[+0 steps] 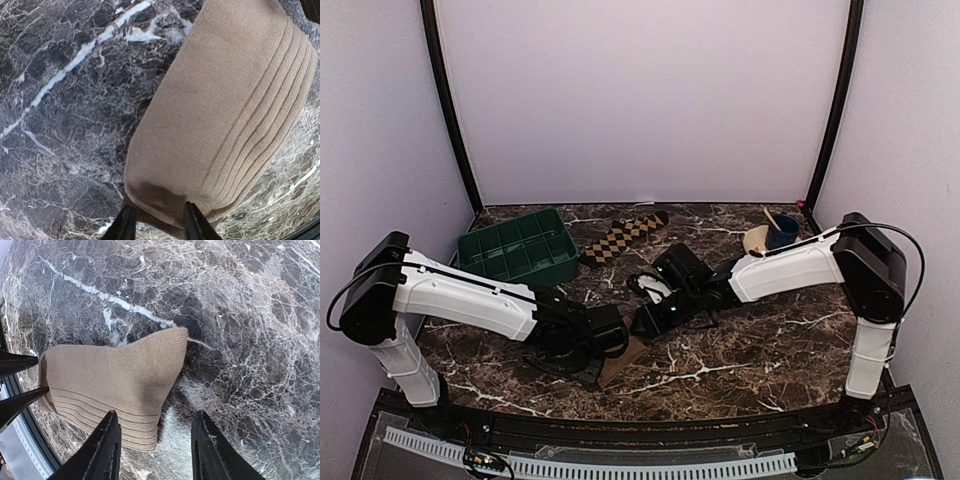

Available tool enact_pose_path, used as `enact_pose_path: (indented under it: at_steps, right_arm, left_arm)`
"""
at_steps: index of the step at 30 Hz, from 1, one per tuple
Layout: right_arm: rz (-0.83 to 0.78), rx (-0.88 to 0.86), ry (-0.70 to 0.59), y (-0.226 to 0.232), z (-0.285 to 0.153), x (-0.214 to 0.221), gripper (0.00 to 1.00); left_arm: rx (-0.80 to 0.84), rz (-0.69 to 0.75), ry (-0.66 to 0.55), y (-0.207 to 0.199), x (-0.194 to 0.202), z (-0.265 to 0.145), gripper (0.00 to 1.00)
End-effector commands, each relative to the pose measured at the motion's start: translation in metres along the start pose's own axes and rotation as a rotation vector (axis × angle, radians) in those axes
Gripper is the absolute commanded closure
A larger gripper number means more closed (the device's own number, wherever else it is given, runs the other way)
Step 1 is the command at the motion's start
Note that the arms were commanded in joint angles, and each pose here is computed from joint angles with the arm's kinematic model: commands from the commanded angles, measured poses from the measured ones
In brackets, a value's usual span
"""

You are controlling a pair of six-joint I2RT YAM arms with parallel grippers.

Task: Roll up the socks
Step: Rotate the sock at the center of the board.

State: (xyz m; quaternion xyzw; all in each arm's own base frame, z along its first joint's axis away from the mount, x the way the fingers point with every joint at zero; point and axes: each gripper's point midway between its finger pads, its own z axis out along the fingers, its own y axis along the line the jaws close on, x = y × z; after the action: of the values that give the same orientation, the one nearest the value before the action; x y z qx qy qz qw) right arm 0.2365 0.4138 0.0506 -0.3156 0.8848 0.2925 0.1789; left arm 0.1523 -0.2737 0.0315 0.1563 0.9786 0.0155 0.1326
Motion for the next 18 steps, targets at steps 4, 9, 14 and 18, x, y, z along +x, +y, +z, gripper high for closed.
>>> enact_pose_path:
  at_steps: [4,9,14,18]
  right_arm:
    - [-0.017,-0.023,-0.022,0.0015,0.0043,-0.0071,0.56]
    - [-0.02,-0.024,-0.022,0.0015,0.0034,-0.0059,0.56]
    - [-0.021,-0.023,-0.025,0.0018,0.0024,-0.0066,0.56]
    - [-0.023,-0.019,-0.033,0.0011,0.001,-0.0086,0.56]
  left_arm:
    - [0.015,-0.033,0.063,0.0025,0.0133,-0.0019,0.72]
    - [0.016,-0.042,0.079,0.0026,0.0168,0.0017,0.84]
    - [0.013,-0.045,0.081,0.0036,0.0174,0.0012,1.0]
    - [0.007,-0.054,0.064,0.0078,0.0149,-0.0056,1.0]
